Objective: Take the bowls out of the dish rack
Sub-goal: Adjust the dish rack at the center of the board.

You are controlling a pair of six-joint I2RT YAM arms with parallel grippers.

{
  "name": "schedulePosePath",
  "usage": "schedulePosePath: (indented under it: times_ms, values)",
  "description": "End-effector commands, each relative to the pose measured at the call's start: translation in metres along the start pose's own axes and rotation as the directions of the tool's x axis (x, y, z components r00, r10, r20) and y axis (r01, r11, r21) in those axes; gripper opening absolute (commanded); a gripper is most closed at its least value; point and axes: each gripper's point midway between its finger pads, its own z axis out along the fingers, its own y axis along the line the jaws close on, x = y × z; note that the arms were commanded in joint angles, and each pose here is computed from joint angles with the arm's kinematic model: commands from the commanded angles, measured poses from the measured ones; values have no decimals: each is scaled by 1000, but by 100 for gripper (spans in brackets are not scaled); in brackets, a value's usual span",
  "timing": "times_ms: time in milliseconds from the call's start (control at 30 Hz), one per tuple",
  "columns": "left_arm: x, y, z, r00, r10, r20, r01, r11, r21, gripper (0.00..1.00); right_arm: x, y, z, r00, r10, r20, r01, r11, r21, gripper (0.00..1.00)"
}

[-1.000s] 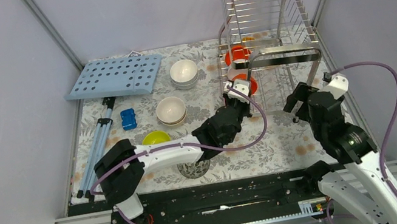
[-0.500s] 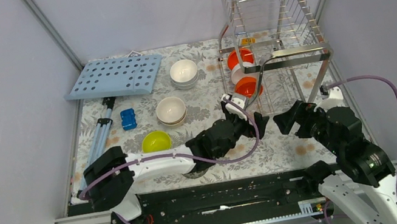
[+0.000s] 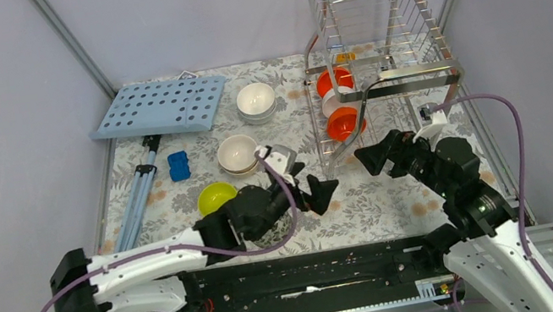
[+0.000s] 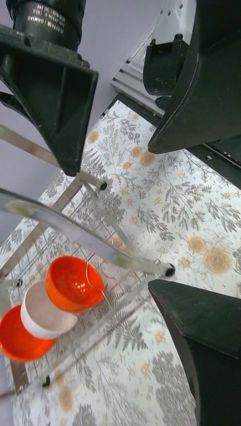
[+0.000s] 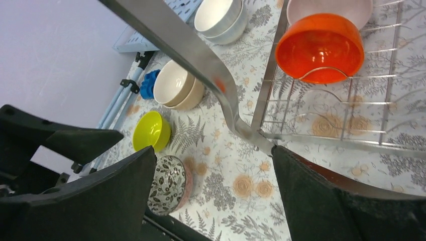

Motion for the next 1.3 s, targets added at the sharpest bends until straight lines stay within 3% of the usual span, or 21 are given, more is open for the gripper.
schedulePosePath:
  times_ms: [0,233,367,533,700,867,1267]
  values:
    - [2,28,-27,999,31,-10,-32,996,-88,99,-36,21,14,987,3,160,12,995,-96,93]
    - [-4,50,-50,999,19,42,-12,987,-160,99,-45,21,47,984,5,179,13,995,-102,88]
    - [-4,54,-51,999,26,39,-19,984,-179,99,-47,8,65,985,-12,173,18,999,-33,84]
    - [0,58,-49,999,38,26,-32,979,-202,99,-50,-10,71,980,-37,196,25,998,60,71]
    - [5,60,-44,999,46,15,-42,975,-216,99,-52,-35,71,975,-59,213,17,981,191,52]
    - [6,60,-39,998,56,4,-54,973,-223,99,-49,-59,58,980,-64,189,-3,944,331,40]
    - [-3,66,-24,998,62,19,-57,978,-202,99,-57,-89,-6,965,-167,204,36,850,525,37]
